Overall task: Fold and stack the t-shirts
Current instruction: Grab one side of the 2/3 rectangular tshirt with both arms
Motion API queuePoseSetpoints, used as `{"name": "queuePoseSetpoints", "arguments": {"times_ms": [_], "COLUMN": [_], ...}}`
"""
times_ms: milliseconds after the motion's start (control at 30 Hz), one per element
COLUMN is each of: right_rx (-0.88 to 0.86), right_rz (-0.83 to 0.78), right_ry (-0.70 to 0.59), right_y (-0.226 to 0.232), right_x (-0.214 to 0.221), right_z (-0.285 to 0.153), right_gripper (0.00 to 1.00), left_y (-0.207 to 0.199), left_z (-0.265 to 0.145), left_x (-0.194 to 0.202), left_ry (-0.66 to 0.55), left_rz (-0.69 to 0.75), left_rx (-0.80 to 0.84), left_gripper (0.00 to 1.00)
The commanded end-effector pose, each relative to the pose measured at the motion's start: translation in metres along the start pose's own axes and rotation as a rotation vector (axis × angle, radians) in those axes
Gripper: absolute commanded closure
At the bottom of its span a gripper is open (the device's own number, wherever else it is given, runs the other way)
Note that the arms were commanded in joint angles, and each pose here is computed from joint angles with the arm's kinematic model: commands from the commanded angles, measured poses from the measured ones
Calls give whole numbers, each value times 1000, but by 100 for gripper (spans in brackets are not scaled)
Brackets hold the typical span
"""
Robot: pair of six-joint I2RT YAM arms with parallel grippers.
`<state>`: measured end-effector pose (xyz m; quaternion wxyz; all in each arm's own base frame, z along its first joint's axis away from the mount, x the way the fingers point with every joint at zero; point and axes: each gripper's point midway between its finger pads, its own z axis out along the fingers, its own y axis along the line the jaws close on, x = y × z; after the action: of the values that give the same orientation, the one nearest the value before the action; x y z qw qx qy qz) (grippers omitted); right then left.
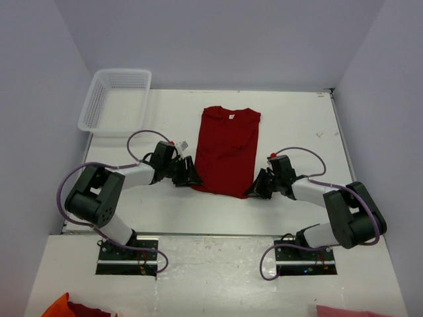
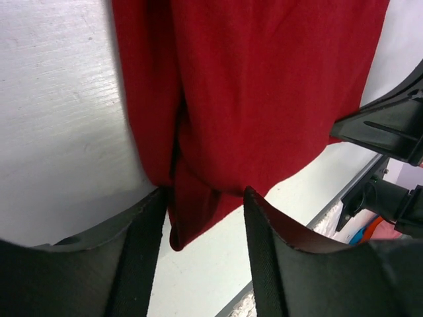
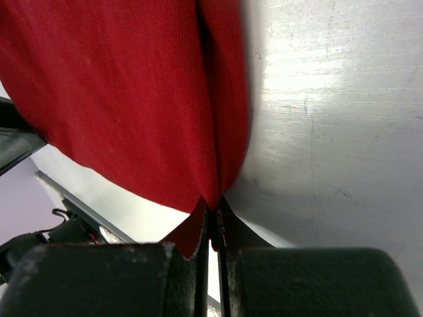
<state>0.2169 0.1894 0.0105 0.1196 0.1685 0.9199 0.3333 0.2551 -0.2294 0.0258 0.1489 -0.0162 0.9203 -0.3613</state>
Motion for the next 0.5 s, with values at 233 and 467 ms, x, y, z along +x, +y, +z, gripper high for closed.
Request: {"name": "queuePoseSetpoints", "arguments": {"times_ms": [233, 467], "right_rx": [55, 127], "right_rz": [-21, -115], "right_ry": [-29, -69], "right_y": [-13, -3], "right_x": [-3, -3], "right_z": [2, -8], "right_gripper": [100, 100], "left_y": [29, 12], "left_z": [11, -2], "left_x": [16, 24], "left_ry": [44, 12], "left_rz": [-26, 5], "left_rx": [-102, -48], "left_gripper": [100, 100]}}
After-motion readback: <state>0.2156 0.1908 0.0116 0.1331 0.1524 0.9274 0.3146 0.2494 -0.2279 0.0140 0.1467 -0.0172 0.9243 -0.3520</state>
